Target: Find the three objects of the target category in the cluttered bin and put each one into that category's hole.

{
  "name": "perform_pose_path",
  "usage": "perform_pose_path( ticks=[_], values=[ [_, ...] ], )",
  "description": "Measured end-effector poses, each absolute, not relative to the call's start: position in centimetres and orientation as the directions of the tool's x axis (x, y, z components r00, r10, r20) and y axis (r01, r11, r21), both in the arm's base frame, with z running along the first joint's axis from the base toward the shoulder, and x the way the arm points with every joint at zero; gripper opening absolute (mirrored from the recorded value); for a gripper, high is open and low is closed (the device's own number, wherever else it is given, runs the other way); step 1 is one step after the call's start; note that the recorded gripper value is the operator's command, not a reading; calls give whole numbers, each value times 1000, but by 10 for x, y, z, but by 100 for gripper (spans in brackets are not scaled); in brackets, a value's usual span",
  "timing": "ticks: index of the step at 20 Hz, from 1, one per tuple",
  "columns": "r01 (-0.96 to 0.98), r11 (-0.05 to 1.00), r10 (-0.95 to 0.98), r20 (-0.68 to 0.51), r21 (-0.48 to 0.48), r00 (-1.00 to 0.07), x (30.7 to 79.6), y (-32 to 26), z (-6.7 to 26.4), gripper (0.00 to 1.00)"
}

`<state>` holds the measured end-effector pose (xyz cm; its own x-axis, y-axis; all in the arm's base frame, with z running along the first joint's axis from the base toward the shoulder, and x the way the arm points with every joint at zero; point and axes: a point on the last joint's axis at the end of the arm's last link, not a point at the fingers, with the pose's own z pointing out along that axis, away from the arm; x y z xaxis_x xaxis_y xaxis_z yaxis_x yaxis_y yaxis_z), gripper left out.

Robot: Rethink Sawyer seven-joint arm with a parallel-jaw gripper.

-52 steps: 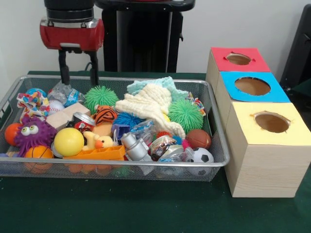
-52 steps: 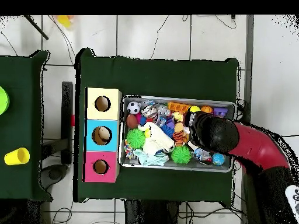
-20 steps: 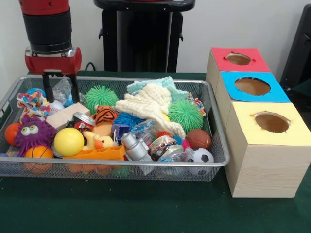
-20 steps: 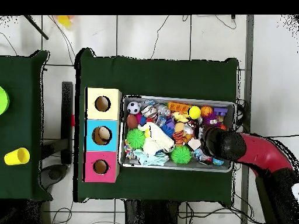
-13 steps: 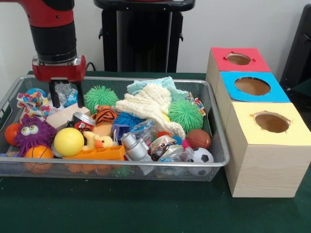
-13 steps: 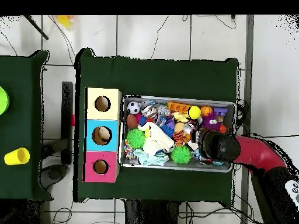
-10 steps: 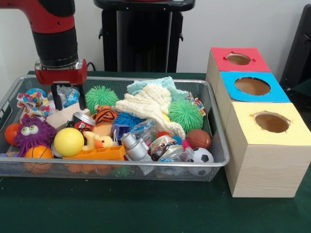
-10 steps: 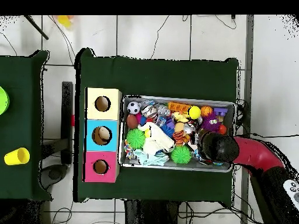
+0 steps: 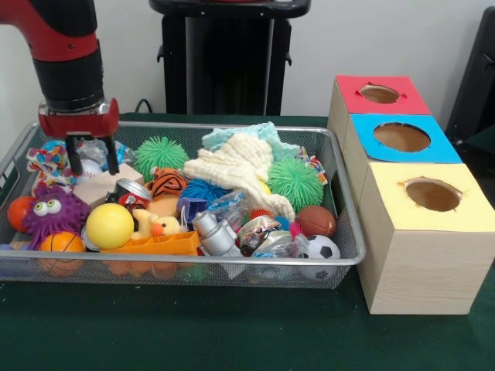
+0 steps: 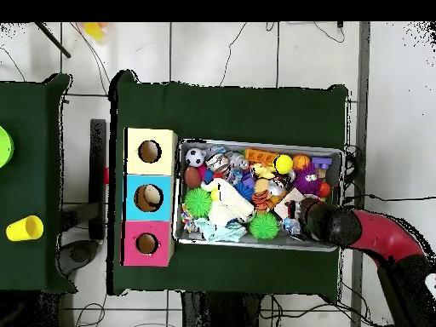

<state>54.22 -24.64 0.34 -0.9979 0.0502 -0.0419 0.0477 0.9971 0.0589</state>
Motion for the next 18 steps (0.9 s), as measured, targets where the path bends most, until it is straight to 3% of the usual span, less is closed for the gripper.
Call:
perform_pose_path(
  ticks=[18],
  values=[
    [56, 998, 58, -50, 34, -997, 522, -280, 3, 100]
  ],
)
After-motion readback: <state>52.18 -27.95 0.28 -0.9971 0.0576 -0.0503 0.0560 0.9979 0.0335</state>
